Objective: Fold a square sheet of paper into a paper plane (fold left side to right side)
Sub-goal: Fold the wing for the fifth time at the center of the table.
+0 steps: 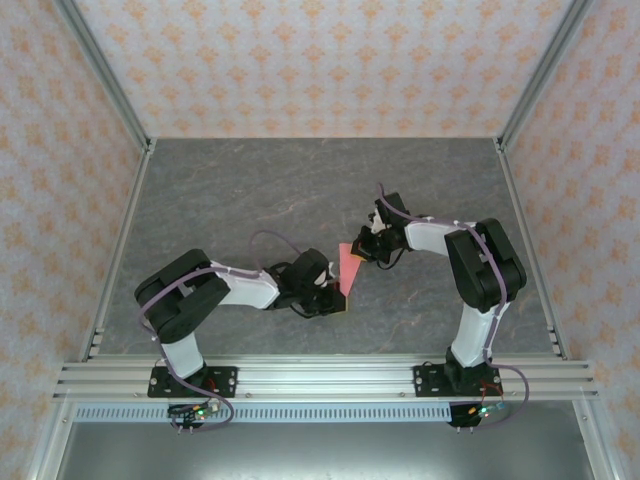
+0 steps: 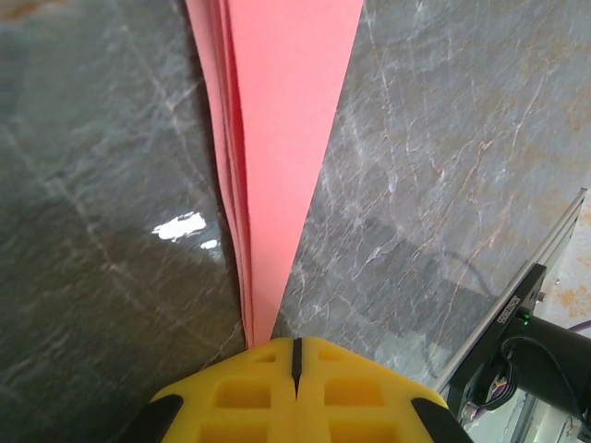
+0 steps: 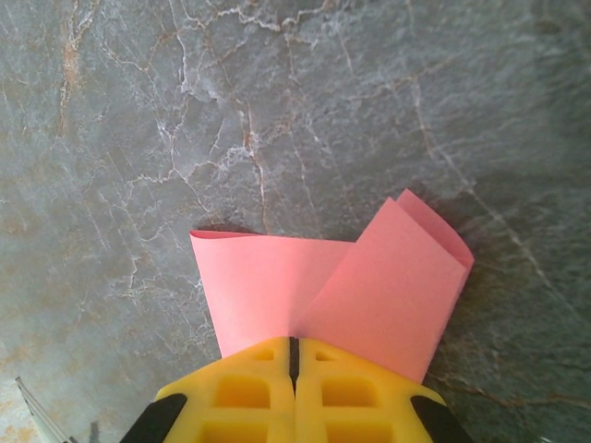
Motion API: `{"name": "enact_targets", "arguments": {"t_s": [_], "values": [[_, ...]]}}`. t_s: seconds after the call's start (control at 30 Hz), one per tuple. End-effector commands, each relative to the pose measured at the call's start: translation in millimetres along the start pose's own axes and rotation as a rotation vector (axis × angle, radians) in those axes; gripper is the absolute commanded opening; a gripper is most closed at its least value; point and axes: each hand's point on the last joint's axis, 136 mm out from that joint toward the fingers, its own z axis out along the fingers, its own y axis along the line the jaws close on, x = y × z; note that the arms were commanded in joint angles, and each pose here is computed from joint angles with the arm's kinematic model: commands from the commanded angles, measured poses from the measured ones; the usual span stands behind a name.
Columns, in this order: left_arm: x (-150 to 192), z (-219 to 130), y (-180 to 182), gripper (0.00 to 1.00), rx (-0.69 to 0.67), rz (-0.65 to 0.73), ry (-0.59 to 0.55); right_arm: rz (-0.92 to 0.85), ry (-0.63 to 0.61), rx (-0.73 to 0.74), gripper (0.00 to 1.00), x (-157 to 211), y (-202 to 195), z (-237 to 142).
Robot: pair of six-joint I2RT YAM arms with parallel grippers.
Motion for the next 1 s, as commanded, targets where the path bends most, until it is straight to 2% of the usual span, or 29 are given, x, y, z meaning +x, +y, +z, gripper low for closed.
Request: {"name": "enact_targets", "arguments": {"t_s": [0.0, 0.13, 0.27, 0.53, 0.77, 0.97], "values": [[13.5, -8.0, 2.1, 0.00, -0.033, -0.028, 0.044, 0.049, 0.028, 0.190, 0.00, 12.4, -52.2, 15.9], [-7.7, -22.9, -28.0, 0.00, 0.022, 0.008, -0.002, 0.046, 0.029, 0.185, 0.00, 12.6, -51.0, 15.9], [-23.6, -25.9, -40.6, 0.00, 0.025, 0.036, -0.020, 0.044, 0.030, 0.179, 0.00, 12.6, -49.3, 15.6], [-48.5, -9.8, -20.4, 0.00, -0.025, 0.010, -0.025, 0.043, 0.034, 0.165, 0.00, 13.8, -47.2, 15.3], [-35.5, 3.2, -8.9, 0.00, -0.043, 0.009, 0.018, 0.033, 0.017, 0.122, 0.00, 9.6, -35.4, 12.1], [-22.2, 11.8, 17.1, 0.00, -0.144, -0.016, 0.038, -0.012, -0.049, 0.048, 0.00, 0.5, -9.0, -8.6]]}}
